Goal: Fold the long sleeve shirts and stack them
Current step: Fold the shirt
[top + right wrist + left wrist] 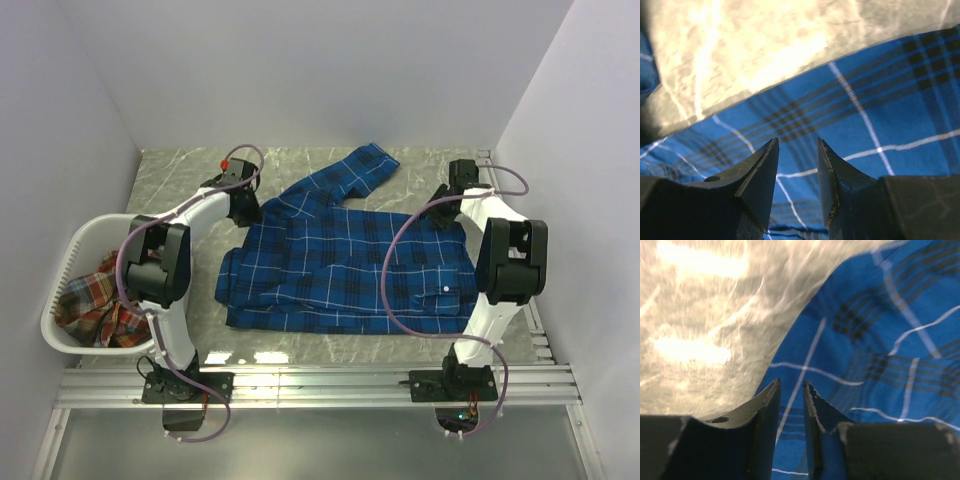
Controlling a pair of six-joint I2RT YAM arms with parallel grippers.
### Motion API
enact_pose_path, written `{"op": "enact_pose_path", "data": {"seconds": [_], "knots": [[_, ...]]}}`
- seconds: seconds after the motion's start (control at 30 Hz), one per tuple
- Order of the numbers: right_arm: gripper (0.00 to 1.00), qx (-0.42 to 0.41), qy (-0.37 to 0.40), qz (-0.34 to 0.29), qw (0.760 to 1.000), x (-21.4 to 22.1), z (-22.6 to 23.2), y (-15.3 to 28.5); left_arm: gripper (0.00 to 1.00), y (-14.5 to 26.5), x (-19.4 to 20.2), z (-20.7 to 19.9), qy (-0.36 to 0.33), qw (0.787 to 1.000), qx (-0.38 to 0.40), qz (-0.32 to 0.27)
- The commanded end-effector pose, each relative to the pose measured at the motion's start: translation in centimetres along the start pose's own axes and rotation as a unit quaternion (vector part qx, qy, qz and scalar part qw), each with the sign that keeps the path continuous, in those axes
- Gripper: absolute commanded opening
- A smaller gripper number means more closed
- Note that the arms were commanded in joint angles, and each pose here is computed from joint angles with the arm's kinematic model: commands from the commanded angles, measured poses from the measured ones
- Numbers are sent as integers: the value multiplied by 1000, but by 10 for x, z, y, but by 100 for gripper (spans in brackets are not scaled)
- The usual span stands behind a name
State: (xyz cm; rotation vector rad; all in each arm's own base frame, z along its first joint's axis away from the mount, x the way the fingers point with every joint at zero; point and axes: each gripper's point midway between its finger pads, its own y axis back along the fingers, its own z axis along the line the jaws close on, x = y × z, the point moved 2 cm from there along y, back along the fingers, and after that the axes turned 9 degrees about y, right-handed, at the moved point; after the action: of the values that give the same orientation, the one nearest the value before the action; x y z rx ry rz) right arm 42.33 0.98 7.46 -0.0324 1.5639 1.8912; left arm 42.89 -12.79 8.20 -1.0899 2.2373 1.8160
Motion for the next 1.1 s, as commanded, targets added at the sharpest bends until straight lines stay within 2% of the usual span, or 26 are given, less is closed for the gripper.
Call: {"op": "enact_pose_path", "data": {"seconds": [0.0,0.13,0.37,0.6,0.77,0.9,1.07], "knots": [[44,-28,-32,-15,999,-12,4,-11,31,3,12,4,14,1000,6,10],[42,-18,-55,-5,998,-9,-7,-24,29,-11,35,20,24,999,-19,40],[41,19,-103,8,994,-5,-39,-40,27,-21,48,57,40,995,-79,46],[41,60,-137,9,989,-11,-68,-40,28,-12,70,91,55,990,-115,64],[41,65,-130,1,989,-19,-69,-38,30,2,78,99,56,990,-113,60],[41,70,-113,-27,991,-33,-67,-22,39,13,63,93,50,992,-106,35],[45,68,-66,-63,994,-57,-55,8,52,32,12,56,40,997,-60,-19]]}}
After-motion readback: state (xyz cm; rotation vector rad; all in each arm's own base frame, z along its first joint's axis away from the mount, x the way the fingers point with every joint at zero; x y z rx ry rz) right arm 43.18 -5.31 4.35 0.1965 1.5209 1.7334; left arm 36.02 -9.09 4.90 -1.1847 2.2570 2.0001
